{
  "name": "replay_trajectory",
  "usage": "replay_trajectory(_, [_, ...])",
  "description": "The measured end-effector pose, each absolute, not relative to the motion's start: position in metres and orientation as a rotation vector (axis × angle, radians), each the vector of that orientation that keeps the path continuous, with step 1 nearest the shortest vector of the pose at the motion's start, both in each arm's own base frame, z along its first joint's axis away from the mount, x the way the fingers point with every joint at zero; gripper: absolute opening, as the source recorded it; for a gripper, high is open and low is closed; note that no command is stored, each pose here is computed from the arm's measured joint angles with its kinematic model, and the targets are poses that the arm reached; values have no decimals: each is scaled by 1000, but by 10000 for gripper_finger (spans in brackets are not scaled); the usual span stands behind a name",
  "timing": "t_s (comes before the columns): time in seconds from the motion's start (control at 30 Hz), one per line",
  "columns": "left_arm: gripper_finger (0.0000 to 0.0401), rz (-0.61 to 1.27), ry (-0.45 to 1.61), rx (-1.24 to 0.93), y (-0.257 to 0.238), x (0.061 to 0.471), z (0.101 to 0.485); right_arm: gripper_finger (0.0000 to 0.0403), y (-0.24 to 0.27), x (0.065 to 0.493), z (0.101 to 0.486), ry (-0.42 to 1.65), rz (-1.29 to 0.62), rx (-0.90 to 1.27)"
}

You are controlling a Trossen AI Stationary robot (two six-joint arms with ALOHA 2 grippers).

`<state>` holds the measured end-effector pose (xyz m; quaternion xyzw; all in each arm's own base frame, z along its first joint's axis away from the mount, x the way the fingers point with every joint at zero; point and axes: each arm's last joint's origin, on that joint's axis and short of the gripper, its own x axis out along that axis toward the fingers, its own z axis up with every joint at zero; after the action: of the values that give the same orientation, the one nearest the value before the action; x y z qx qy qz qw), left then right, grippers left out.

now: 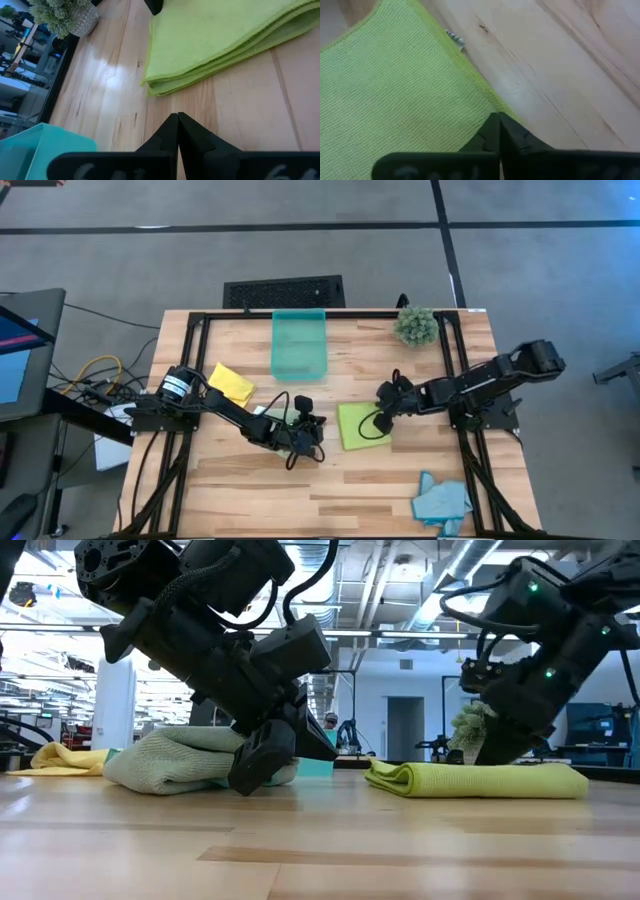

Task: Fold microfiber towels
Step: Fold the light green microfiber cloth

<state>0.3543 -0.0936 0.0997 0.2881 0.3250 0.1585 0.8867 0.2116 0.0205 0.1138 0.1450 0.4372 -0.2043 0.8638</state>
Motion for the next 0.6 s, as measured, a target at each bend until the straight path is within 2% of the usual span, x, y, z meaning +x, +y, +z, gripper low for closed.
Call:
replay_trajectory(0.13, [0, 325, 676, 597, -94, 354, 100, 30, 21, 216, 129, 842, -414, 316])
replay_trajectory(0.33, [0, 321, 676, 596, -94, 354, 100, 13, 24, 226, 140, 716, -359, 317])
replay_trajectory(0.6, [0, 320, 675, 595, -94, 354, 100, 16, 26, 238, 101, 793, -405, 300])
